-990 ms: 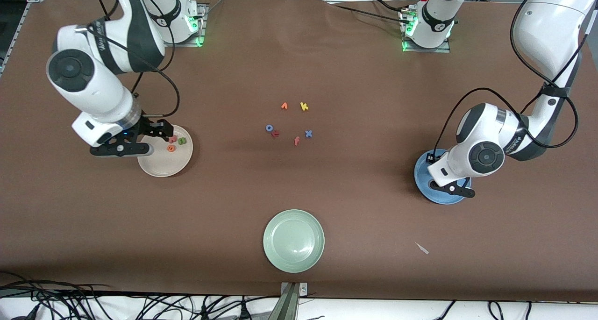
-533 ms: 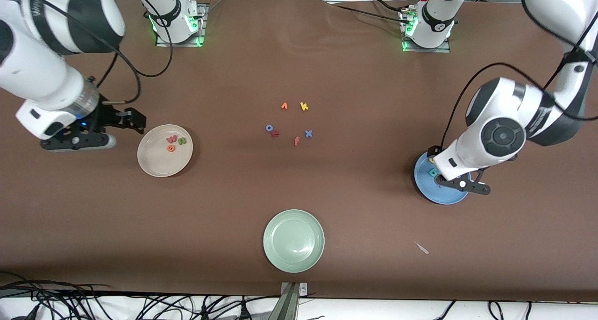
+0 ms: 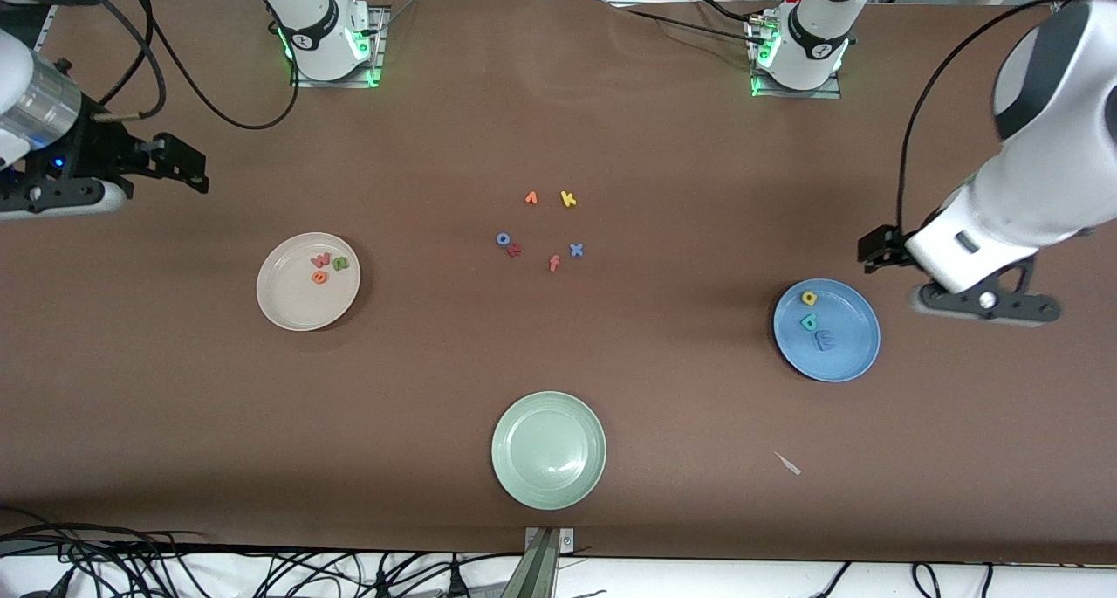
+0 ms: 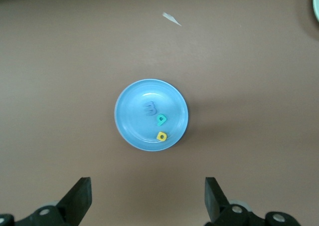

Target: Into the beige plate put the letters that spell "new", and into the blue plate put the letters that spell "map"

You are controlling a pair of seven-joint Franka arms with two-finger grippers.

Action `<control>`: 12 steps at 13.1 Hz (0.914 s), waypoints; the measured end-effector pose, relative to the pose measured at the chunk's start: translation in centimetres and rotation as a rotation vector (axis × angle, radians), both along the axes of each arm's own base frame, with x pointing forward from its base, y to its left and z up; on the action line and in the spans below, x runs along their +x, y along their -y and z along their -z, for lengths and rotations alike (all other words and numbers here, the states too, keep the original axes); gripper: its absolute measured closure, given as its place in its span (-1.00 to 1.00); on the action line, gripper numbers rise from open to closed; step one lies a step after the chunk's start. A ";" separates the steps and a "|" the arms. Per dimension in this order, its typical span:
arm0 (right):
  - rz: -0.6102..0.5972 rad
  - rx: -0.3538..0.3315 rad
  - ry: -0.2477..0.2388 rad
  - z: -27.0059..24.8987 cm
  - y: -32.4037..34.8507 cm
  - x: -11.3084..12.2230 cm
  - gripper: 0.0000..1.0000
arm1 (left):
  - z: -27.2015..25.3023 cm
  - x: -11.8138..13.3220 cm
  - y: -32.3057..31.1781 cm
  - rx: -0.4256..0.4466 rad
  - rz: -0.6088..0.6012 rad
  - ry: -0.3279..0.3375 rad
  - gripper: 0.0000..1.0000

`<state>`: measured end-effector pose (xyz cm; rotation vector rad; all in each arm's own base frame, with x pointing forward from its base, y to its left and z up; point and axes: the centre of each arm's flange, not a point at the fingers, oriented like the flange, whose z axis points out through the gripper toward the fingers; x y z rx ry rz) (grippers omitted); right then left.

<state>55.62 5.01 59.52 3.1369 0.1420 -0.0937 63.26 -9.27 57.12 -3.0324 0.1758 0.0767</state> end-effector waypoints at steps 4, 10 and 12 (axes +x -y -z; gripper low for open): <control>0.002 -0.001 -0.023 -0.1 0.2 -0.5 -1.00 | -3.7 -2.0 -3.5 -0.071 -0.143 0.021 -1.00; -0.010 0.001 -0.002 -1.2 -0.5 -0.4 -1.00 | -1.7 -8.3 -4.5 -0.028 -0.090 0.083 -1.00; -0.008 0.002 0.001 -1.8 -0.4 -0.5 -1.00 | -1.8 -9.5 -5.7 -0.027 -0.087 0.083 -1.00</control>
